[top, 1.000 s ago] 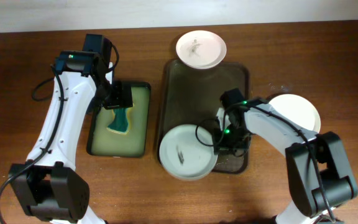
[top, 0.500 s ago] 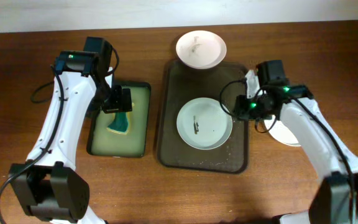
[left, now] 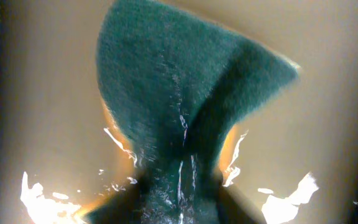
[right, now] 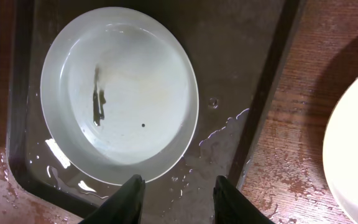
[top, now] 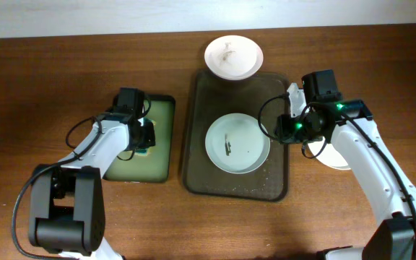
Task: Clean dirty plates on tray and stack at the side
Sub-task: 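Grasp the sponge from the soapy tray with the left gripper, then scrub the pale blue plate with the sponge while right gripper holds its rim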
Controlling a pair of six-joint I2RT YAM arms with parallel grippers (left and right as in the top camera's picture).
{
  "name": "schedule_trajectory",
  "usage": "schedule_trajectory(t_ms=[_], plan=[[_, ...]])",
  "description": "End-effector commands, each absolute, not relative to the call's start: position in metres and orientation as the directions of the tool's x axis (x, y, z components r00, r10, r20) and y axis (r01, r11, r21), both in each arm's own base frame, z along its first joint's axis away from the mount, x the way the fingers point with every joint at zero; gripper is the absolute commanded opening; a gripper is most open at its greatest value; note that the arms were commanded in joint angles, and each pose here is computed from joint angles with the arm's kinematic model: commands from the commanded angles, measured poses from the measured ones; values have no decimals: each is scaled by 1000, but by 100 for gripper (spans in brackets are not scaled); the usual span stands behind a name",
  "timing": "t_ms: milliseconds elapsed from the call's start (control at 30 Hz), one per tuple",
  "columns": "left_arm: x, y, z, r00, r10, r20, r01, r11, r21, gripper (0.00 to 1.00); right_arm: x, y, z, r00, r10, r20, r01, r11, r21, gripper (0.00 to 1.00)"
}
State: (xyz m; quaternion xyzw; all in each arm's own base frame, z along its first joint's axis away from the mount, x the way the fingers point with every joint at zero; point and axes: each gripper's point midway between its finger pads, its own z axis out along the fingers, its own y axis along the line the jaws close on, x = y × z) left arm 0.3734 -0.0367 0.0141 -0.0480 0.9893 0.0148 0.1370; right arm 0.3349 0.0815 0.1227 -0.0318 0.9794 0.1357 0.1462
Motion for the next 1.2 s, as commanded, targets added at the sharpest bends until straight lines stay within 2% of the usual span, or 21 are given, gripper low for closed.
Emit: schedule_trajectory(t_ms=[0, 67, 100, 133, 200, 233, 300, 333, 400, 467, 500, 533, 567, 633, 700, 800, 867, 900, 1033, 1100, 1167], plan=[[362, -39, 6, -982, -79, -173, -84, 996, 26, 0, 338, 79, 128, -948, -31, -316, -112, 964, 243, 38], [373, -40, 44, -985, -78, -151, -83, 996, 32, 0, 338, 80, 128, -948, -31, -316, -112, 964, 243, 38], [381, -42, 60, -983, -79, -169, -84, 996, 27, 22, 338, 79, 128, -949, -31, -315, -112, 964, 243, 38], [384, -42, 62, -981, -79, -176, -85, 996, 26, 38, 338, 79, 128, -949, -31, -315, -112, 964, 243, 38], [379, -41, 41, -988, -78, -131, -84, 996, 40, 48, 338, 79, 128, -949, -31, -315, -112, 964, 243, 38], [380, -41, 26, -991, -78, -108, -83, 996, 45, 47, 338, 79, 128, -948, -31, -316, -112, 964, 243, 39], [376, -43, 0, -996, -77, -49, -79, 996, 43, 31, 338, 79, 128, -949, -31, -315, -112, 964, 243, 38], [371, -48, -18, -997, -77, -2, -77, 997, 17, 1, 338, 79, 128, -949, -21, -313, -102, 964, 245, 39], [371, -48, -19, -997, -77, 3, -77, 997, 18, 0, 339, 72, 126, -953, 90, -291, 16, 969, 246, 39], [380, -50, 14, -997, -77, -15, -78, 997, 15, 0, 344, 60, 121, -950, 140, -280, 70, 967, 244, 39], [389, -52, 40, -996, -75, -42, -75, 997, 5, 0, 345, 59, 113, -958, 131, -256, 63, 965, 255, 39], [397, -60, 62, -996, -64, -68, -63, 998, -13, 0, 344, 72, 106, -968, 37, -246, -41, 952, 305, 39], [403, -89, 86, -994, -18, -105, -10, 998, -69, 0, 340, 89, 93, -977, -40, -209, -117, 921, 372, 39], [405, -151, 99, -985, 80, -155, 108, 977, -181, 0, 342, 86, 64, -988, -47, -146, -96, 934, 345, 39], [399, -203, 101, -981, 71, -180, 114, 963, -245, 0, 355, 83, 35, -990, -48, -134, -89, 944, 317, 38], [386, -273, 82, -977, 108, -181, 163, 933, -322, 0, 357, 87, 10, -993, -55, -100, -85, 941, 327, 29], [370, -305, 54, -990, 93, -105, 125, 924, -361, 0, 361, 89, 1, -993, -60, -103, -91, 942, 323, 10], [364, -312, 42, -993, 95, -68, 114, 919, -376, 0, 363, 86, -5, -995, -29, -93, -57, 949, 309, 4], [346, -340, 4, -993, 86, 76, 40, 881, -470, 0, 365, 81, -16, -994, 95, -53, 76, 955, 287, 4], [341, -363, -1, -989, 126, 83, 60, 834, -548, 0, 365, 81, -15, -994, 96, -52, 77, 955, 288, 4], [336, -370, -18, -986, 143, 89, 73, 838, -541, 0, 364, 82, -15, -994, 96, -49, 78, 954, 290, 4]])
